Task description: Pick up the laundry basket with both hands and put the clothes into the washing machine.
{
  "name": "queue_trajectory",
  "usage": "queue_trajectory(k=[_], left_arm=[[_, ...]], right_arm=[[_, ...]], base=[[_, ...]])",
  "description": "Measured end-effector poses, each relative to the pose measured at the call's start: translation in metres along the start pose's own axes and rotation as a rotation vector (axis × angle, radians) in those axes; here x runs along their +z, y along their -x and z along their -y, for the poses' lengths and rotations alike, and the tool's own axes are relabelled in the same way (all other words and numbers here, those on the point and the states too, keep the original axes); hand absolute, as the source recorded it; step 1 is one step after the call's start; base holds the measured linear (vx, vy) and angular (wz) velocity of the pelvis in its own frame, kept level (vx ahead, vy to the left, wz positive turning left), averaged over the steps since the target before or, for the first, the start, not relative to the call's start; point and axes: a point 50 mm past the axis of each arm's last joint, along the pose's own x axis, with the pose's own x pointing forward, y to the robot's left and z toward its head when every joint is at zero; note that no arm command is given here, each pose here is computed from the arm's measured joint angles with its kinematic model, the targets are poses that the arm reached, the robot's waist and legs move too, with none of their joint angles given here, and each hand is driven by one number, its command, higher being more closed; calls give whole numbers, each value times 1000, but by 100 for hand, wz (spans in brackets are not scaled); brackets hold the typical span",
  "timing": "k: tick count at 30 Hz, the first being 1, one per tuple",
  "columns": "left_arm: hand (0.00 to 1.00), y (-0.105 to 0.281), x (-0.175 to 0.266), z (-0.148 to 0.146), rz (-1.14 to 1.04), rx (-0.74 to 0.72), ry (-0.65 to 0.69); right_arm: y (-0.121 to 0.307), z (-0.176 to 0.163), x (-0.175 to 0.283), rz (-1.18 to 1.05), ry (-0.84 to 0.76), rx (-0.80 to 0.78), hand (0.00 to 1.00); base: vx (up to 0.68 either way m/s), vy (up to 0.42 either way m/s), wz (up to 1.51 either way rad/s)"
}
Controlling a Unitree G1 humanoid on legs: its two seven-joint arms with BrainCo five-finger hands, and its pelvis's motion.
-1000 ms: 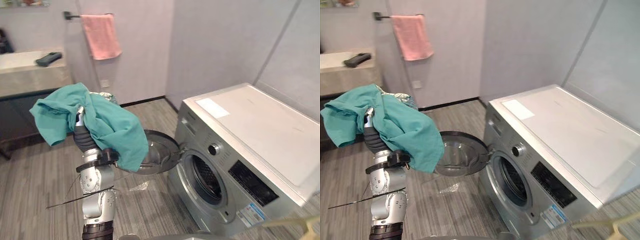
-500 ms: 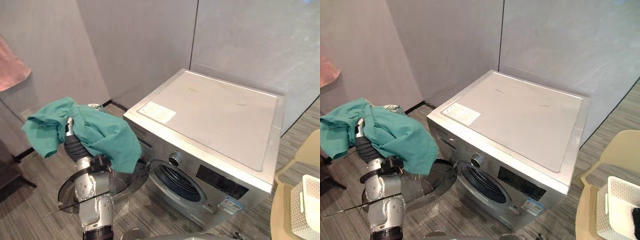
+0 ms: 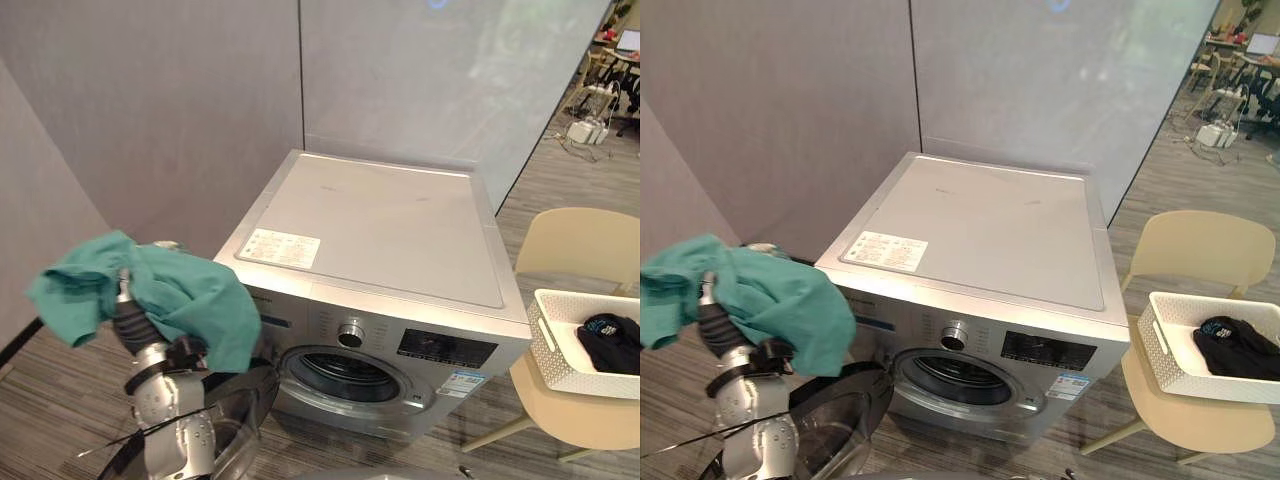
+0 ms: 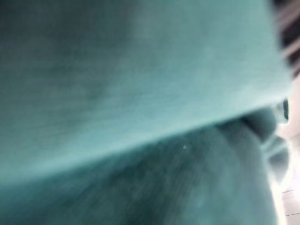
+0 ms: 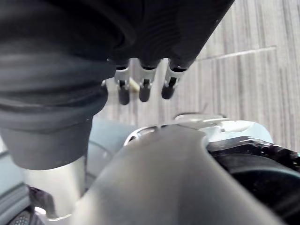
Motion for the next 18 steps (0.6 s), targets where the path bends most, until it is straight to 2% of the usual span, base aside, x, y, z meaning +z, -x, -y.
queue_trajectory(k=[6,9,12,16,18], left_arm=[[100,27,-56,-6,-289,-44,-64],[100,46,-66,-5,-363,-90,-71],[100,48,-63,6,-347,-151,-81],[100,53,-54,16,-300,-255,-234],[100,67,-56,16,-322,-315,-354]], right_arm=[[-8,16,17,-12,162,-23,0],[-12,3,36,35,258,14,0],[-14,-16,65,141,333,47,0],[-12,-31,109,295,386,50,0],[-10,-38,133,373,419,39,0]], base=[[93,-77,-1],[2,-13,19],[-95,-11,18],[-216,-36,8],[-227,-22,-26]])
